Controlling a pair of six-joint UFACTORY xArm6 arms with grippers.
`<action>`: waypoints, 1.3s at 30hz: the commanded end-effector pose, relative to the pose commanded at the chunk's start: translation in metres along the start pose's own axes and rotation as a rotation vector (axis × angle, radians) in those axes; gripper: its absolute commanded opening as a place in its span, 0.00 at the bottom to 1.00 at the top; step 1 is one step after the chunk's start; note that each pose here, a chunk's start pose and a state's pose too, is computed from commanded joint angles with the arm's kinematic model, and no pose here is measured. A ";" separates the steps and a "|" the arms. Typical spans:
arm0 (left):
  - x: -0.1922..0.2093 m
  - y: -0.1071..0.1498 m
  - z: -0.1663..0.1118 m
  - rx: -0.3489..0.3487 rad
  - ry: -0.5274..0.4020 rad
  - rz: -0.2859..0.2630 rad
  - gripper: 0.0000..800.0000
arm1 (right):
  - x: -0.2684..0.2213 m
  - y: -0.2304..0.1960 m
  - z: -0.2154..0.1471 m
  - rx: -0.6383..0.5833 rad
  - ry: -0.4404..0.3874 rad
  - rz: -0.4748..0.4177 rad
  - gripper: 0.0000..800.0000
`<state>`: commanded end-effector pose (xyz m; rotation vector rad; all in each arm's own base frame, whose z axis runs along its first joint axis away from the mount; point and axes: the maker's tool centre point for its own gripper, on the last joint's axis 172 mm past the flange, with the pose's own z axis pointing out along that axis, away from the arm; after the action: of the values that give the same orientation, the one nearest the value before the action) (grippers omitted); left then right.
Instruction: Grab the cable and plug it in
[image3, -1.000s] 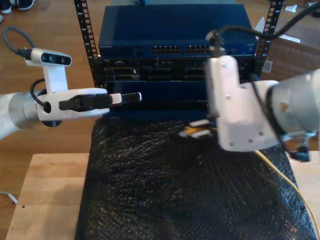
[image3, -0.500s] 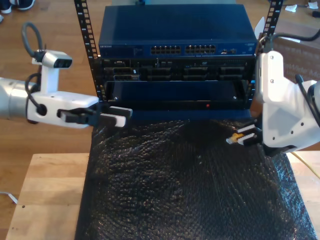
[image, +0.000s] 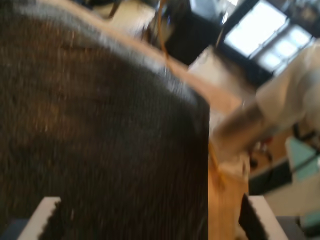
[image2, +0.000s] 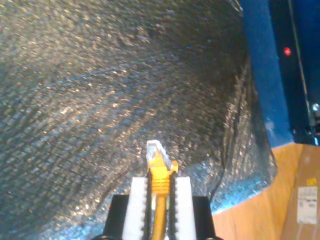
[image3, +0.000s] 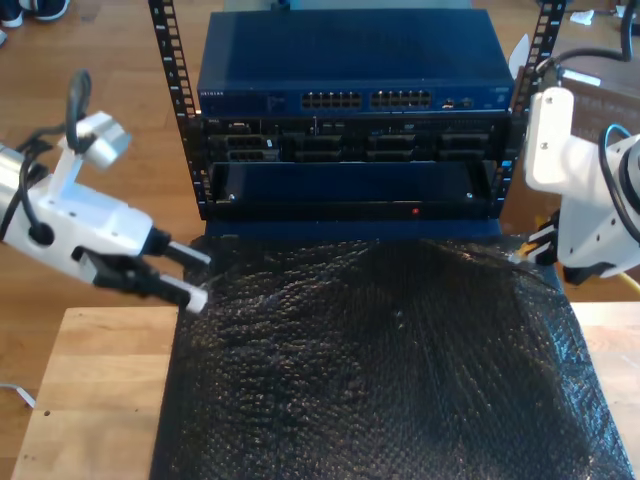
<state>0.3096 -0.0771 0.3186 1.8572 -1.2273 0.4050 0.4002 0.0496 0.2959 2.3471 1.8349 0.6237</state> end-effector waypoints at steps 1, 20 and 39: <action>-0.005 0.000 -0.001 0.007 -0.022 0.007 1.00 | -0.001 0.002 0.002 -0.003 -0.008 0.002 0.00; -0.094 -0.004 -0.051 0.104 -0.185 0.148 1.00 | -0.001 0.016 0.047 -0.035 -0.190 -0.052 0.00; -0.258 0.063 -0.067 0.027 -0.253 0.315 1.00 | 0.004 0.005 0.071 -0.020 -0.259 -0.095 0.00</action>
<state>0.1467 0.1189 0.2181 1.7795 -1.7036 0.3638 0.4323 0.0645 0.2342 2.1922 1.8012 0.3087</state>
